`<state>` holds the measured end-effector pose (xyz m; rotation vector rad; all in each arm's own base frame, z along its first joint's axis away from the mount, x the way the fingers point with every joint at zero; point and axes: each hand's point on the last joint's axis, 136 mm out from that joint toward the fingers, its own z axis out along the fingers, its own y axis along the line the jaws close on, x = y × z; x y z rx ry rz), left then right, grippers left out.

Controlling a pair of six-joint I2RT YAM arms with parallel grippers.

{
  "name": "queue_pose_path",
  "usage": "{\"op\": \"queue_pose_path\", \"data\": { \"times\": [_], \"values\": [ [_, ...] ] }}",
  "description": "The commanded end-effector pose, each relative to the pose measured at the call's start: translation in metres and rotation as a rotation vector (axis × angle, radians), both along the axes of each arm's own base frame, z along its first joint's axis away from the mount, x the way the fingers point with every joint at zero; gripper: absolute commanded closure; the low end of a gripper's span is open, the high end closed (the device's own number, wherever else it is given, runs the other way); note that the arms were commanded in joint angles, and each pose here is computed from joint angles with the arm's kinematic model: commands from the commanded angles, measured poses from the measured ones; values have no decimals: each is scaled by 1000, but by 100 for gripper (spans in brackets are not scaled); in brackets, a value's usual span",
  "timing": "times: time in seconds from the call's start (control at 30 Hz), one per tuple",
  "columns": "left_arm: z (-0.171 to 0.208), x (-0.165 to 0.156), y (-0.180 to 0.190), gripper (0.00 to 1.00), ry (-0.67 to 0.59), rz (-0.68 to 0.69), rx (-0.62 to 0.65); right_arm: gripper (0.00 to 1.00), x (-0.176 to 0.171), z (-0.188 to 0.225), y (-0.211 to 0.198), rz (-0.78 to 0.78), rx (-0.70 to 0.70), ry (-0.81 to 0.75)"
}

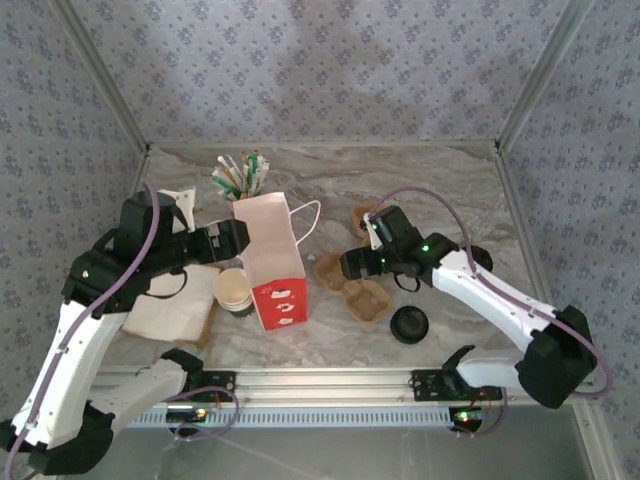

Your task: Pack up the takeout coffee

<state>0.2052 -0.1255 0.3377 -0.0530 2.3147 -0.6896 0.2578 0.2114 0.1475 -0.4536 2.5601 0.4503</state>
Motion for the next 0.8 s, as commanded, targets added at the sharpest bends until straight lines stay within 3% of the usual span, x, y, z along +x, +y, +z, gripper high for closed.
{"op": "queue_pose_path", "data": {
  "times": [0.0,0.07,0.2,0.33,0.47,0.77],
  "values": [
    [0,-8,-2,1,27,-22,-45,0,-5,6,16,70,54,36],
    [1,-9,-1,1,28,-19,-58,3,-10,-2,16,111,-3,90],
    [-1,-10,2,1,36,-11,-71,30,-15,-22,16,148,-135,140],
    [-6,-10,4,1,45,1,-74,41,-27,-40,16,220,-290,175],
    [-10,-11,5,1,52,3,-75,43,-33,-55,13,264,-425,199],
    [-13,-9,6,1,61,6,-72,46,-23,-65,19,266,-521,214]
  ]
}}
